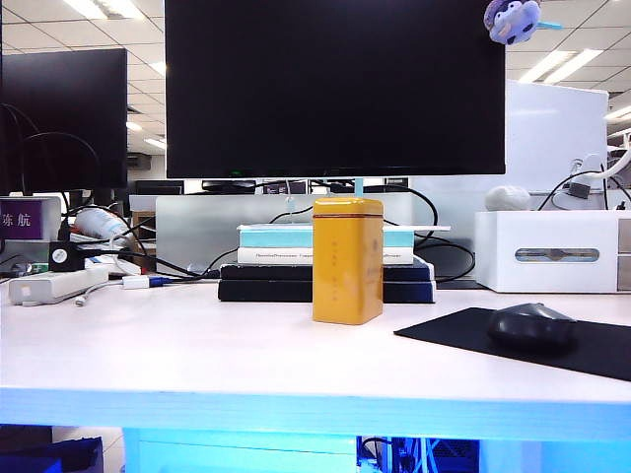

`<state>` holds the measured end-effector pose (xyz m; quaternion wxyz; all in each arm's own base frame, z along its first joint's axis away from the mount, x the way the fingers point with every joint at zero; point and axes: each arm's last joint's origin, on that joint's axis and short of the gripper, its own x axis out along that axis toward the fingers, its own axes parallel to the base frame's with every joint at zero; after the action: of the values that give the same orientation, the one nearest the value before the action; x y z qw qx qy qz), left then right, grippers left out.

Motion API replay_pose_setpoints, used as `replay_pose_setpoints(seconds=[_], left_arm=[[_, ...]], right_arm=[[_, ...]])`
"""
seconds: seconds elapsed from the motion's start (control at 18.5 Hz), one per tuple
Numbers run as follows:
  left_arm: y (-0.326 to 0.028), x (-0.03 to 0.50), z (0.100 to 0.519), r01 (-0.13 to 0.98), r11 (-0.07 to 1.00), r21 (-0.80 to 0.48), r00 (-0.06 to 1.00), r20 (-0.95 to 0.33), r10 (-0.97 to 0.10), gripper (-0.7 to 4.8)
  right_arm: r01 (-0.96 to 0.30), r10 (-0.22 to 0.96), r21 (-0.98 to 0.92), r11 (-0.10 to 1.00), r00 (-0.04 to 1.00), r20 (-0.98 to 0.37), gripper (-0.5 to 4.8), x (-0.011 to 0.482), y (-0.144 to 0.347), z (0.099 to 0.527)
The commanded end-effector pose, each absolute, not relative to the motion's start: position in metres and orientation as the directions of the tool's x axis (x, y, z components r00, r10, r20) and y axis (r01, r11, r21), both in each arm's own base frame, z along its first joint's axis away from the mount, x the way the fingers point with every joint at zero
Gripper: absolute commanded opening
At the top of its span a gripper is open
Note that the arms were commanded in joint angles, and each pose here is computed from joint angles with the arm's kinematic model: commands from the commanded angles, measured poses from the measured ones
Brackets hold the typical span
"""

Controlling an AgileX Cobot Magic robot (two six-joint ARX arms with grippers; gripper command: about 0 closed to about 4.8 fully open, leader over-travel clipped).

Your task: Place the black mouse on the black mouse pad.

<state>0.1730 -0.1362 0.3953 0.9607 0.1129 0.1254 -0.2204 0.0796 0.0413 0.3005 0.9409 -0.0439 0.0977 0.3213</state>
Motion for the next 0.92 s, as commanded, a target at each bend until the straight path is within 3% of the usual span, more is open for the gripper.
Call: replay_pose_setpoints(seconds=[0.05,0.54,0.7,0.92], left_arm=[[-0.115,0.150,0.376,0.385,0.918,0.098,0.906,-0.229,-0.356,-0.06],[-0.088,0.116,0.273,0.411,0.912,0.003,0.866,-0.313,-0.390,-0.06],[-0.085,0.113,0.248,0.405,0.914,-0.006,0.878,-0.276,-0.391,-0.06],[-0.065,0.124,0.236,0.350,0.936,-0.040,0.906,-0.239,-0.349,-0.06]], right_arm=[[-0.606,0.589,-0.029,0.795,0.783,-0.201,-0.06,0.081,0.041,0.302],[-0.551,0.509,-0.069,0.831,0.805,-0.304,-0.06,0.099,0.046,0.292],[-0.512,0.449,-0.096,0.854,0.817,-0.362,-0.06,0.112,0.050,0.280],[-0.428,0.395,-0.116,0.896,0.890,-0.227,-0.06,0.120,0.049,0.263]])
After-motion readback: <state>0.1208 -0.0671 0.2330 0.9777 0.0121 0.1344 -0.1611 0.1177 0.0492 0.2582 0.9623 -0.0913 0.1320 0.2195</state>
